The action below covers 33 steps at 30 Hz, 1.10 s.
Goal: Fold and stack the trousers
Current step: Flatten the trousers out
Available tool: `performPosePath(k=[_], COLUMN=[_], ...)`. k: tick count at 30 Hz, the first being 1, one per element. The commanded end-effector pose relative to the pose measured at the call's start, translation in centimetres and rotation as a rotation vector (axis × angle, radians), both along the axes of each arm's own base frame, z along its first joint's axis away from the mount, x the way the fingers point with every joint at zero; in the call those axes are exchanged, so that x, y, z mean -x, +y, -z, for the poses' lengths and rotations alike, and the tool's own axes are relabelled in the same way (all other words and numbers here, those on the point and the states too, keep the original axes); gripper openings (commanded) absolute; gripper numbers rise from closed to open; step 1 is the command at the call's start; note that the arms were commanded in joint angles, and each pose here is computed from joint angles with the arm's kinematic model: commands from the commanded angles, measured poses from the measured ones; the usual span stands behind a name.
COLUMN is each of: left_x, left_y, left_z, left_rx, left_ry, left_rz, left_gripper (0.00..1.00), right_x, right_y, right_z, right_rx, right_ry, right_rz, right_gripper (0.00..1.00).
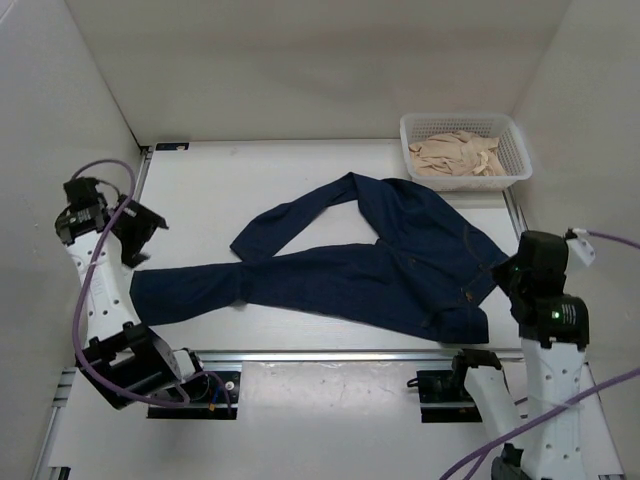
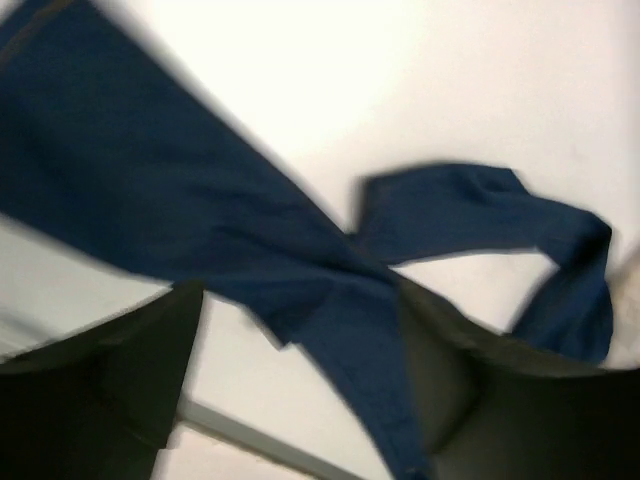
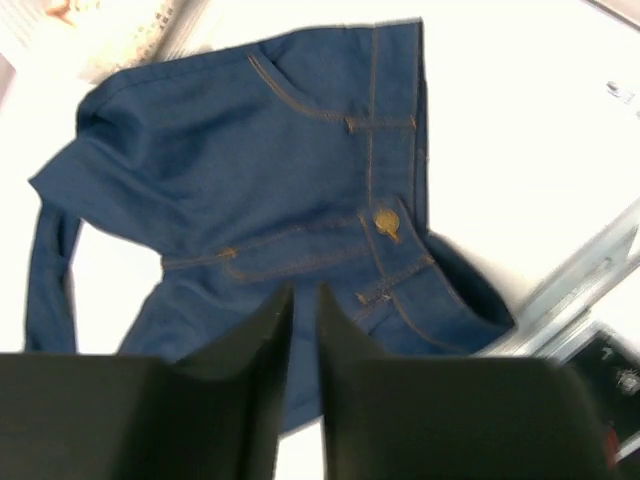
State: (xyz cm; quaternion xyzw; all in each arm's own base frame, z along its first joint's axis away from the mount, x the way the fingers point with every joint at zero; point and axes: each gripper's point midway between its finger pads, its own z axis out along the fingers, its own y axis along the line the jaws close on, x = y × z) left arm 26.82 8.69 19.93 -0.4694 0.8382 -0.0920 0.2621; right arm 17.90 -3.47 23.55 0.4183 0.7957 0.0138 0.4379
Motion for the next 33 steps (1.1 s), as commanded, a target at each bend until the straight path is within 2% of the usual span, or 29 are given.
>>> performPosePath(k=[1,3,4,5,7,8,10,11,12,14,15,16,18,20,21,22,25,27,28,30,31,33], left_x=[-5.5,-8.0,-8.9,-9.8,-12.0,-12.4,-14.8,-14.7,-15.5,-15.9,-15.9,-16.0,-15.7,-15.5,-15.5,-15.2,-15.6,-15.2,-15.3,-15.4,-15.3,-15.2], left_y=[-4.8,-8.4,-9.6,-12.2,-13.8,-15.6,-16.9,-17.6,-18.9,-20.0,-20.4,-20.5,-20.5,-19.9,-20.1,-21.0,-23.3,-24.3,-24.7,-25.9,-25.9,-25.9], left_z=[-5.2,-5.1,-4.8,-4.5,-2.8,-2.0,0.1,1.2,1.0,4.1,4.9,5.8,6.8,8.9,9.1,9.9,10.8,11.9,12.0,12.6,13.1,14.3], left_rx=[-0.022,-0.076,-0.088,-0.105,-0.149,-0.164,-0.231,-0.244,-0.288,-0.309,-0.307,-0.299,-0.293,-0.273,-0.264,-0.252,-0.289,-0.300,-0.311,-0.319,-0.318,-0.317], left_ry=[-0.226,-0.193,-0.179,-0.169,-0.083,-0.042,0.031,0.085,0.081,0.175,0.194,0.215,0.234,0.270,0.267,0.280,0.290,0.326,0.324,0.326,0.337,0.367], left_rz=[0.258,0.363,0.398,0.479,0.542,0.587,0.642,0.661,0.693,0.724,0.715,0.706,0.699,0.692,0.713,0.772,0.840,0.867,0.876,0.909,0.910,0.913], left_gripper=[0.76,0.50,0.44,0.44,0.51,0.60,0.68,0.73,0.79,0.86,0.90,0.97,0.99,0.99,0.99,0.99,0.96,0.95,0.88,0.87,0.87,0.87], right_x=[-4.7,-7.8,-9.1,-10.2,-12.8,-13.3,-14.5,-14.7,-14.8,-15.9,-16.5,-16.8,-17.2,-18.0,-17.8,-18.0,-18.4,-18.8,-19.1,-20.0,-20.2,-20.9], right_y=[-0.2,1.0,1.8,2.5,5.3,6.3,7.0,7.3,7.2,7.3,7.5,8.2,9.9,12.5,12.5,14.5,16.7,17.5,18.3,19.6,20.2,21.5], right_z=[-1.8,-0.4,0.2,0.9,3.3,4.1,6.0,6.3,7.0,6.9,7.2,7.3,8.8,9.1,9.7,9.2,10.5,11.8,12.1,12.9,13.8,14.0], right_rx=[0.061,0.034,0.012,-0.003,-0.115,-0.133,-0.176,-0.183,-0.184,-0.173,-0.172,-0.194,-0.209,-0.147,-0.071,-0.025,0.036,0.025,0.022,0.034,0.028,0.052], right_ry=[-0.016,0.045,0.069,0.101,0.204,0.235,0.300,0.304,0.327,0.302,0.313,0.312,0.374,0.421,0.478,0.480,0.518,0.553,0.548,0.561,0.581,0.575], right_rz=[-0.069,-0.154,-0.204,-0.262,-0.418,-0.485,-0.521,-0.538,-0.543,-0.564,-0.594,-0.636,-0.757,-0.856,-0.865,-0.912,-0.964,-0.967,-0.973,-0.985,-0.987,-1.008], right_gripper=[0.02,0.00,0.00,0.00,0.03,0.18,0.26,0.45,0.50,0.61,0.72,0.72,0.73,0.76,0.79,0.81,0.82,0.82,0.82,0.79,0.74,0.74])
